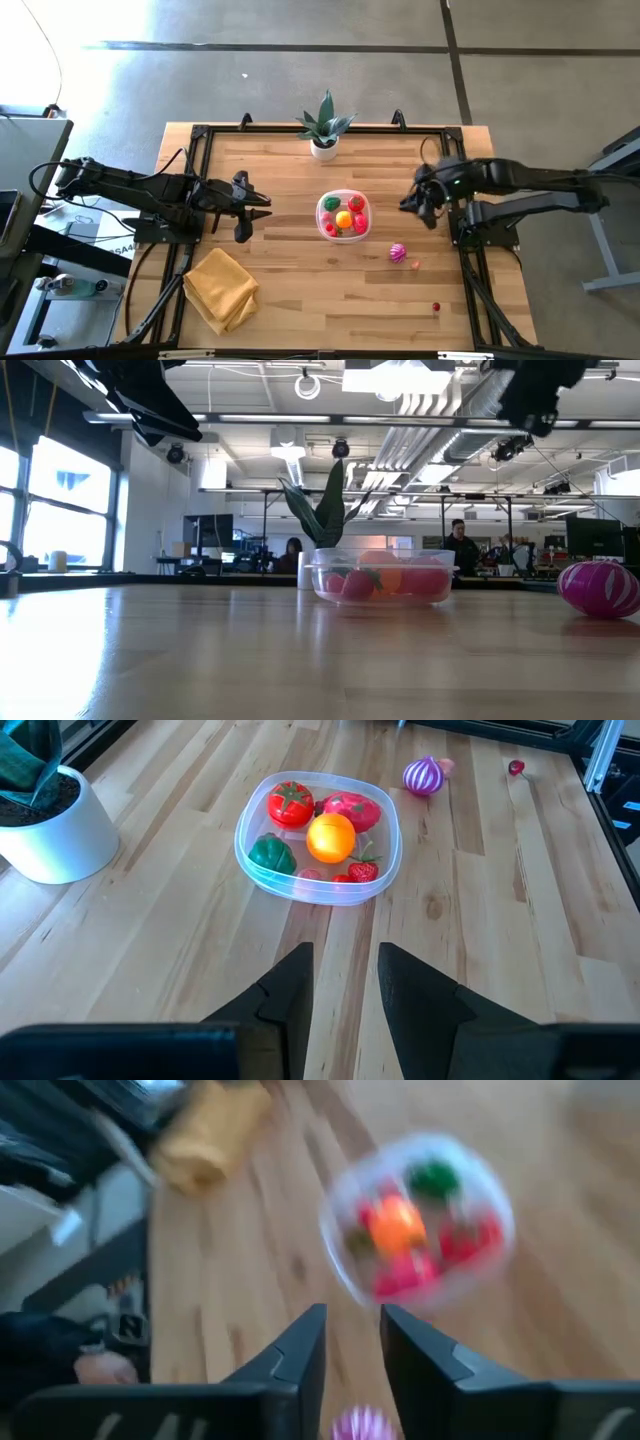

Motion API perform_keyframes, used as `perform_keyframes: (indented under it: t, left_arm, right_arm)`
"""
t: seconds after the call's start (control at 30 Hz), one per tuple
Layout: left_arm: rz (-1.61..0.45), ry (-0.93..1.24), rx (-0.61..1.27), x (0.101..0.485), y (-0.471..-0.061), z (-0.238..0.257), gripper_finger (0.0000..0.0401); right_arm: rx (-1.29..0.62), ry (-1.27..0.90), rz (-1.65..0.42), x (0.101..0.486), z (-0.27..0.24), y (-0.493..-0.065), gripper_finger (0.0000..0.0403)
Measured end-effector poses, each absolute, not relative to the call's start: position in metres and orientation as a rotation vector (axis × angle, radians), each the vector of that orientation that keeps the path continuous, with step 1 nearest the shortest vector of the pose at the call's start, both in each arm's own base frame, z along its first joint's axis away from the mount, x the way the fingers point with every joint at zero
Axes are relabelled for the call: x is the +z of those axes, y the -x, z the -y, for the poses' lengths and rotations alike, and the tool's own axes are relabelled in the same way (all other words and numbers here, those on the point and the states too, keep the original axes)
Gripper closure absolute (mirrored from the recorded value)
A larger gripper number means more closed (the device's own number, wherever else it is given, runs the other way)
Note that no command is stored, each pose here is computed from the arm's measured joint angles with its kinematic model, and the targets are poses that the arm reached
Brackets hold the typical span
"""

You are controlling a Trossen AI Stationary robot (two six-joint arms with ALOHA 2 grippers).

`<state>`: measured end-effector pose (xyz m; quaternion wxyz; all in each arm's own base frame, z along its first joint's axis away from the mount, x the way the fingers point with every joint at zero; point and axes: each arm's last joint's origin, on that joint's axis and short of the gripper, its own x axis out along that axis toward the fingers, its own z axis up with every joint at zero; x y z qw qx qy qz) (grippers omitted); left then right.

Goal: Pick and placing Produce into tupperware
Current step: Put the onion into the transparent bin

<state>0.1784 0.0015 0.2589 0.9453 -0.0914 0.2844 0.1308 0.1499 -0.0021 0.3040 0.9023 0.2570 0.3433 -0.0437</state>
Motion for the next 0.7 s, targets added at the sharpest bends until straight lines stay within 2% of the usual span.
perform_keyframes:
  t: [0.23, 0.47, 0.7]
  left_arm:
    - [-0.579, 0.186, 0.267, 0.259, -0.178, -0.002, 0.0295]
    - [-0.579, 0.186, 0.267, 0.259, -0.178, -0.002, 0.0295]
    - [-0.579, 0.186, 0.267, 0.259, -0.178, -0.002, 0.0295]
  right_arm:
    - [-0.261, -0.679, -1.096, 0.271, -0.012, -0.155, 0.0282]
    - [-0.288, -0.653, -1.241, 0.252, -0.028, -0.172, 0.0258]
    - [-0.331, -0.624, -1.370, 0.229, -0.050, -0.189, 0.0214]
